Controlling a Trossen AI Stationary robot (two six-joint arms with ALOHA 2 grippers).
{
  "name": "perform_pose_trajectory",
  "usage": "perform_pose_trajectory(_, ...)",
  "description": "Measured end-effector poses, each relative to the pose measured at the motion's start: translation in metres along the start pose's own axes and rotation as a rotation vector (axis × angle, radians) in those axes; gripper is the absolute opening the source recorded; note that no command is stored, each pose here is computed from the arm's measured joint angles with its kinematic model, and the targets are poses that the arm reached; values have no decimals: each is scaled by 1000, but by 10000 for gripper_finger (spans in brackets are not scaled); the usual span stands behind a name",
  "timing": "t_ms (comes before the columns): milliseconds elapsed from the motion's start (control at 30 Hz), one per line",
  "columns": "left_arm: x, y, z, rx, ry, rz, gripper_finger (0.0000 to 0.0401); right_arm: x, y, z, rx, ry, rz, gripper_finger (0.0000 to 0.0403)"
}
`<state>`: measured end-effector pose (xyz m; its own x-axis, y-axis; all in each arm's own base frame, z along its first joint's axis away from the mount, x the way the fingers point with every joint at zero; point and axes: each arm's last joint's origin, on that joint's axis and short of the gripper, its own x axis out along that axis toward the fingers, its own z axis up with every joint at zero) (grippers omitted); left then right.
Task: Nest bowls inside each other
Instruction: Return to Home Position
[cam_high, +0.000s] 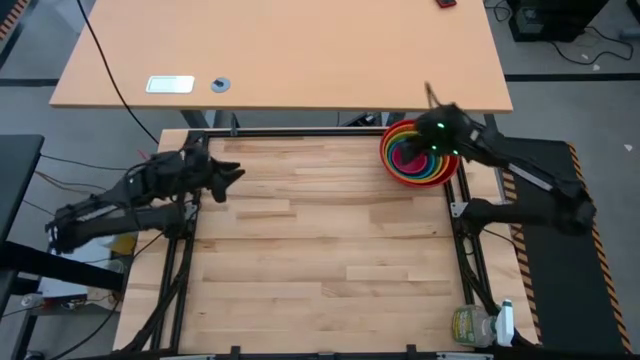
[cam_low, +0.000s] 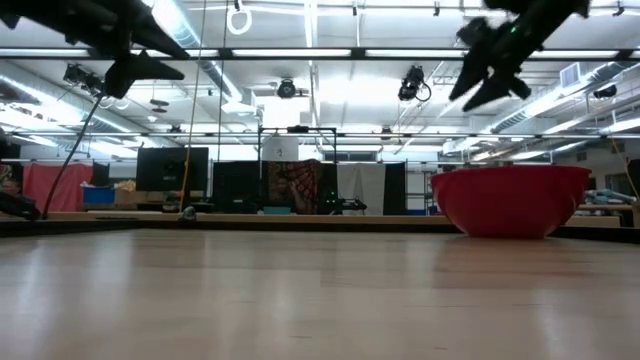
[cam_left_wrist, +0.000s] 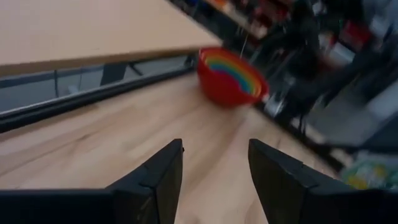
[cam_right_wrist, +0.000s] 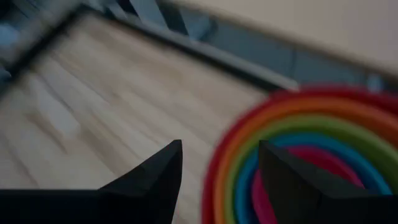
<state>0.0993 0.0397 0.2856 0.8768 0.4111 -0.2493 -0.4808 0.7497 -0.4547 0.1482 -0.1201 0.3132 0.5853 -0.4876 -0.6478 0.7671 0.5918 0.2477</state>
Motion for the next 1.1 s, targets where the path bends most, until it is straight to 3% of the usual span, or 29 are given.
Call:
perform_pose_trajectory(200,7,15,-14,-124,-123,-60,185,-23,-3,-28,19,-270,89,215)
perform_pose_trajectory(467,17,23,-24,-196,-195,-103,185,-24,-15,-71,127,-432,218,215)
perform_pose_trajectory(833,32,41,-58,-349,-333,-232,147,-29,-26,-103,236,-520,386,212)
perform_pose_trajectory(1100,35,45,-65,-356,-311,-212,120,-54,-38,-123,259,-588,412,181)
